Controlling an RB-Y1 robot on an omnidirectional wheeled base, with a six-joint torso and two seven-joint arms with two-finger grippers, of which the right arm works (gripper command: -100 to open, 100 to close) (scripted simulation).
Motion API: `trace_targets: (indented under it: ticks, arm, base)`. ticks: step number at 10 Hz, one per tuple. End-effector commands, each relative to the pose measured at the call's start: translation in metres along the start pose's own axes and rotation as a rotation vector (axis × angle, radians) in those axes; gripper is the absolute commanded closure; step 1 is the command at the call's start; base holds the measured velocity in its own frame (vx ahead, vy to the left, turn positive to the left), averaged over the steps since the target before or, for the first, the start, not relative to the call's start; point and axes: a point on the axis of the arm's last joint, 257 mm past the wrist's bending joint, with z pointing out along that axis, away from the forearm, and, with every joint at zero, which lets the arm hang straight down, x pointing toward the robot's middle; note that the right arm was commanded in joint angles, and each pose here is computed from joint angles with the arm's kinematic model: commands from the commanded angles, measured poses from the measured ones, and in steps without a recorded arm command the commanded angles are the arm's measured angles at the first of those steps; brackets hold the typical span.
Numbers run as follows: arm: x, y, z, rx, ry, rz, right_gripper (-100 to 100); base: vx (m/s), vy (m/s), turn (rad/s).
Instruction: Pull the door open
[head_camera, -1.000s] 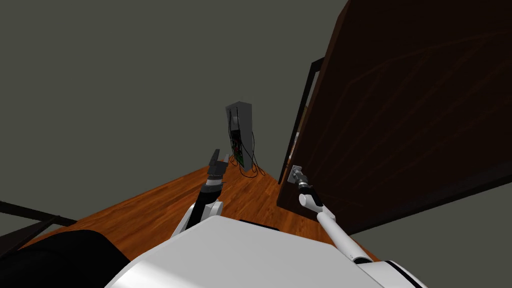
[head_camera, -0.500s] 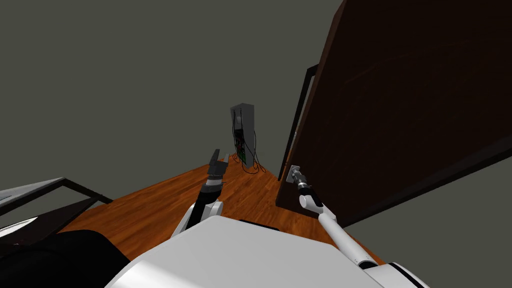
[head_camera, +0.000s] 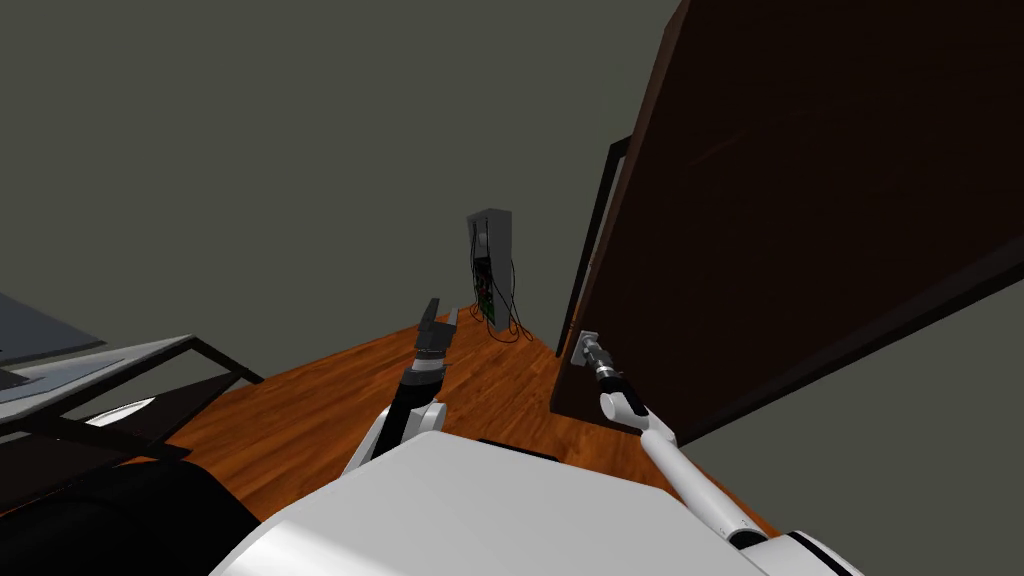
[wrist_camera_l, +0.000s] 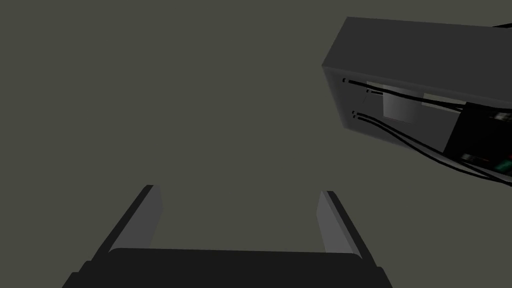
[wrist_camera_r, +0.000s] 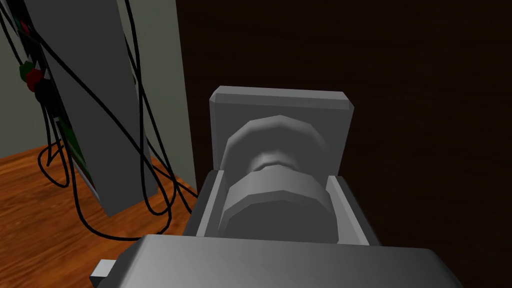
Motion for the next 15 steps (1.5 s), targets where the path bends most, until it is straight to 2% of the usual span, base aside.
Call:
trace_targets:
  ticks: [1, 7, 8, 15]
  arm:
    - [-0.001, -0.007, -0.0025, 0.025, 0.0, 0.002, 100]
    - [-0.001, -0.021, -0.0105, 0.094, 0.0, 0.006, 100]
    - [-0.002, -0.019, -0.0095, 0.086, -0.002, 0.002, 100]
    - [0.0, -0.035, -0.0216, 0.178, 0.002, 0.003, 100]
  base:
    - [-0.209, -0.071, 0.078]
    - [-0.178, -0.092, 0.077]
    - [-0.071, -0.033, 0.025]
    - [-0.169, -0.094, 0.081]
